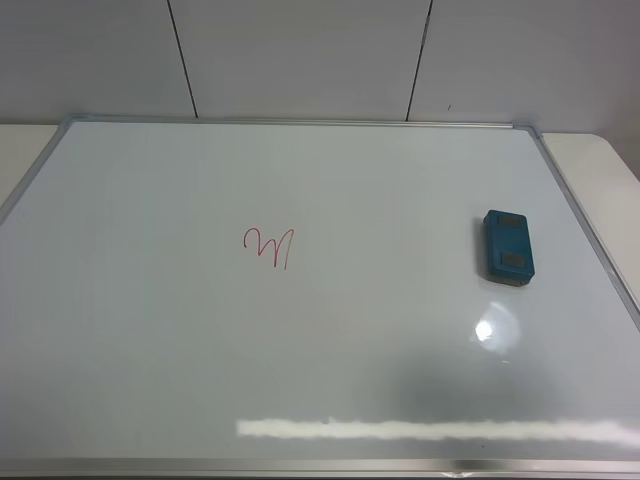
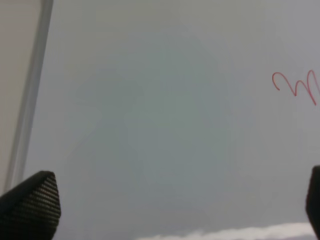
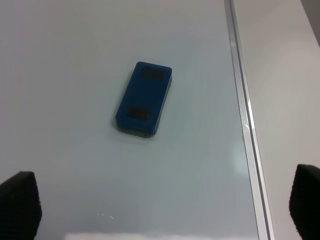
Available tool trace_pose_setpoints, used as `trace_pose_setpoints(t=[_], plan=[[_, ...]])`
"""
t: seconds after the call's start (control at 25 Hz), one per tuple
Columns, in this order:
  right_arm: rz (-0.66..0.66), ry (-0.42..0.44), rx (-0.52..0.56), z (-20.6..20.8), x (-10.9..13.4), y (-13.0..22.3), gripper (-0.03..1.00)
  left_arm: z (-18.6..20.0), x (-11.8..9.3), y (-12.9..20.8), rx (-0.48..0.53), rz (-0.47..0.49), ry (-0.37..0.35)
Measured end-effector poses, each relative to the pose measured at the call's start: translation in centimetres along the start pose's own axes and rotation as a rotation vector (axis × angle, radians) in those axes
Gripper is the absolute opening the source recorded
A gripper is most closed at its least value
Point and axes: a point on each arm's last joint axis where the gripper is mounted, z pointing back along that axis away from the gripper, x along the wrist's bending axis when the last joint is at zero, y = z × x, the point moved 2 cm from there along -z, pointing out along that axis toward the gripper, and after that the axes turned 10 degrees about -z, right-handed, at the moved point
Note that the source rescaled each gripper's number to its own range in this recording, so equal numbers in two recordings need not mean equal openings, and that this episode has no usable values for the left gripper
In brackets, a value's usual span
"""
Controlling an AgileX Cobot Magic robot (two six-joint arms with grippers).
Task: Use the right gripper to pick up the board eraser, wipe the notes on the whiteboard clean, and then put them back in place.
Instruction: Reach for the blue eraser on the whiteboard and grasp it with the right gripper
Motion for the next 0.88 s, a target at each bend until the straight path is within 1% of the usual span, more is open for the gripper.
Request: trace_pose_setpoints(t=[0.88], plan=[[-0.019,-0.003,-0.003,-0.01,0.04,-0.05,1.00,0.00,0.00,0.00,0.000,0.000,0.000]])
